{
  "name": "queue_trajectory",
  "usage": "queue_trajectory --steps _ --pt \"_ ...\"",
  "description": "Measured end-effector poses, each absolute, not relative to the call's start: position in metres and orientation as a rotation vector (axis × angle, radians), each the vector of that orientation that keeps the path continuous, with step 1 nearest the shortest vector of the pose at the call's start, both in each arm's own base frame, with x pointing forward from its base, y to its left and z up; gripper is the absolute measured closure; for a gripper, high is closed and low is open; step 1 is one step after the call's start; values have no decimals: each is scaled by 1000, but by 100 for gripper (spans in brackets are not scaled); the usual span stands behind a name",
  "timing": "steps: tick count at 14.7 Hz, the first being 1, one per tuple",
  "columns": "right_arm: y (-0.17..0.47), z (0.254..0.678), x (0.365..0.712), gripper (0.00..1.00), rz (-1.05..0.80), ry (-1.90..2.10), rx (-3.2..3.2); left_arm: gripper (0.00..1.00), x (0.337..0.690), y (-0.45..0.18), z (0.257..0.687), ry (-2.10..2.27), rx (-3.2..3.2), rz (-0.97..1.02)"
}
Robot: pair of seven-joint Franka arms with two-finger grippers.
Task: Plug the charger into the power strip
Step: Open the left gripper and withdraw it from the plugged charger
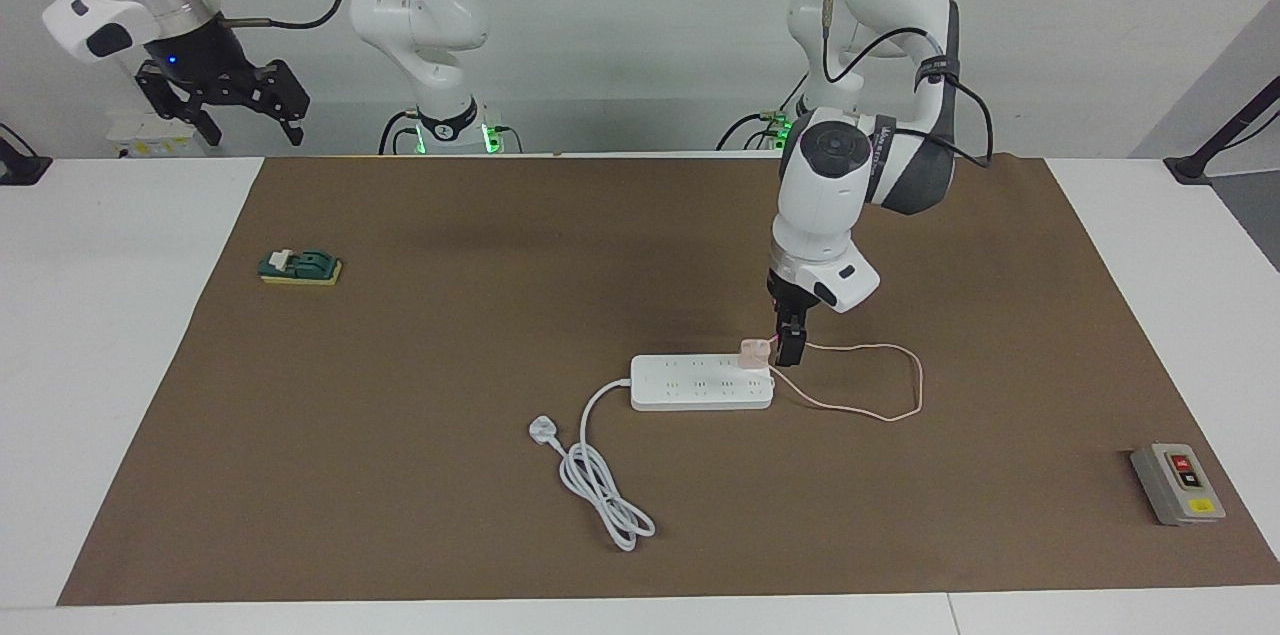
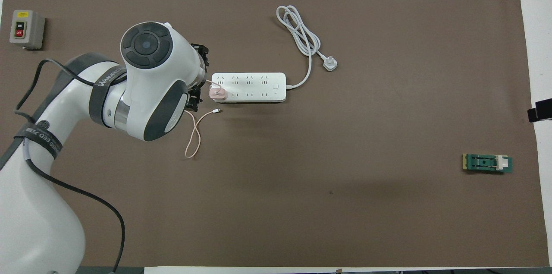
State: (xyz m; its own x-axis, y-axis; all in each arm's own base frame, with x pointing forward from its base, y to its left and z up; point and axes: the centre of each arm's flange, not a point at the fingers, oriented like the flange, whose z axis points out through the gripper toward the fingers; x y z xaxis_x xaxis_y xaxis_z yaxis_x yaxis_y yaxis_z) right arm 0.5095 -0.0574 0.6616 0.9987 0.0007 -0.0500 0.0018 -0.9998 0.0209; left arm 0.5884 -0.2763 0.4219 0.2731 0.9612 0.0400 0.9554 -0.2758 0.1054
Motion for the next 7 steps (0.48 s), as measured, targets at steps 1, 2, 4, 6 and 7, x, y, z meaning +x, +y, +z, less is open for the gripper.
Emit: queue_trajectory --steps 1,2,4,6,7 --pt "-57 662 510 0 -78 2 3120 0 588 -271 432 1807 2490 156" --pt "-57 662 510 0 -78 2 3120 0 587 -263 443 1754 2535 162" --pt "-57 662 510 0 -78 2 3120 0 587 -240 470 1638 2626 171" --pt "-57 662 510 0 -78 2 3120 0 585 -208 500 1497 2717 172" --pt "-57 662 510 0 -78 2 3120 0 582 -191 516 1408 2768 167"
